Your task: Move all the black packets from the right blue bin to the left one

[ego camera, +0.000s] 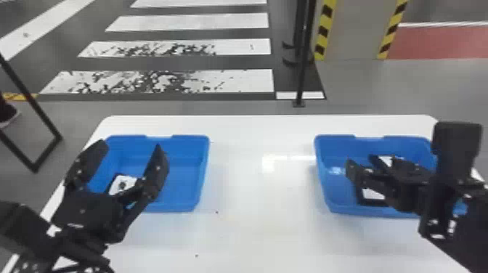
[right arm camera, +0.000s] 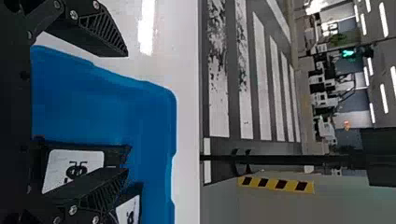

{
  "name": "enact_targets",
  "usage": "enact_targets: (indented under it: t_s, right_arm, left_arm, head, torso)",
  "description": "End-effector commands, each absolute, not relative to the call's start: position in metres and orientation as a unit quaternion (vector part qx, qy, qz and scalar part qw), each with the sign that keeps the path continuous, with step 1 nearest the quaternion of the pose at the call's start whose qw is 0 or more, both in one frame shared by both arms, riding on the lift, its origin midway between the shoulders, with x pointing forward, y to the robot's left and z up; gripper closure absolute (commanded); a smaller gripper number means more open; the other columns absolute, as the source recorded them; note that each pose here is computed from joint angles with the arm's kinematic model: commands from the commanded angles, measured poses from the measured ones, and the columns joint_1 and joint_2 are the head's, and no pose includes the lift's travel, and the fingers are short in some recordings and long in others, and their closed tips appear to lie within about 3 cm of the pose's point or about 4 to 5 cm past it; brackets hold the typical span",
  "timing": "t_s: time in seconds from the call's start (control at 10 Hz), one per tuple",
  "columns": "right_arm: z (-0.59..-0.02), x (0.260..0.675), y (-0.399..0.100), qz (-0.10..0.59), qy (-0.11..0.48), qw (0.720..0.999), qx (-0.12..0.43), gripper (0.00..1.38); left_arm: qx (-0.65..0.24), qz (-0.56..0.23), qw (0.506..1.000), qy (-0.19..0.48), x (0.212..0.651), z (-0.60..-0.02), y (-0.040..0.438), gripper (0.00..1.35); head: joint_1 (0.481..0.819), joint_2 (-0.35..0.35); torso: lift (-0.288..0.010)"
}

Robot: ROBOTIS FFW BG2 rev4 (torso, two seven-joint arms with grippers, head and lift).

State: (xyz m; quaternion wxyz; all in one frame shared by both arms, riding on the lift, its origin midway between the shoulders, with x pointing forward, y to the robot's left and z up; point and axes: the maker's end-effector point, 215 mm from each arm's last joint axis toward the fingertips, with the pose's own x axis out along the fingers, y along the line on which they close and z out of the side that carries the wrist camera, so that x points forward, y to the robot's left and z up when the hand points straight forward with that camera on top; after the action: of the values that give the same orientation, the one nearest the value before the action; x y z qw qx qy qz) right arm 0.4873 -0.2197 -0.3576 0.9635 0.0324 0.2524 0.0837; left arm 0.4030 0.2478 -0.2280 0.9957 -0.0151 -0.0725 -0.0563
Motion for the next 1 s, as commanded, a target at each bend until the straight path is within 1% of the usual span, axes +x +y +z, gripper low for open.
enact_targets:
  t_s: [0.0, 0.1, 0.3, 0.9]
  right_arm:
    - [-0.391, 0.507, -0.244, 0.059, 0.286, 0.956, 0.024, 0.16]
    - [-0.409, 0.517, -0.248, 0.063, 0.301, 0.951, 0.033, 0.16]
    - [-0.43, 0.519, -0.247, 0.07, 0.321, 0.943, 0.05, 0.17]
    - [-0.452, 0.517, -0.242, 0.073, 0.345, 0.934, 0.06, 0.17]
  left_arm:
    - [-0.015, -0.059, 0.995, -0.076, 0.403, -0.226, 0.247, 0.13]
    - [-0.013, -0.061, 0.995, -0.083, 0.401, -0.222, 0.246, 0.13]
    - [-0.014, -0.059, 0.995, -0.084, 0.4, -0.222, 0.248, 0.13]
    - [-0.017, -0.057, 0.993, -0.102, 0.399, -0.214, 0.25, 0.13]
  head:
    - [0.695, 0.045]
    - [0.695, 0.026]
    - [0.695, 0.003]
    - [0.695, 0.009]
  torso:
    - [-0.14]
    - [-0.14]
    - [-0.14]
    - [-0.14]
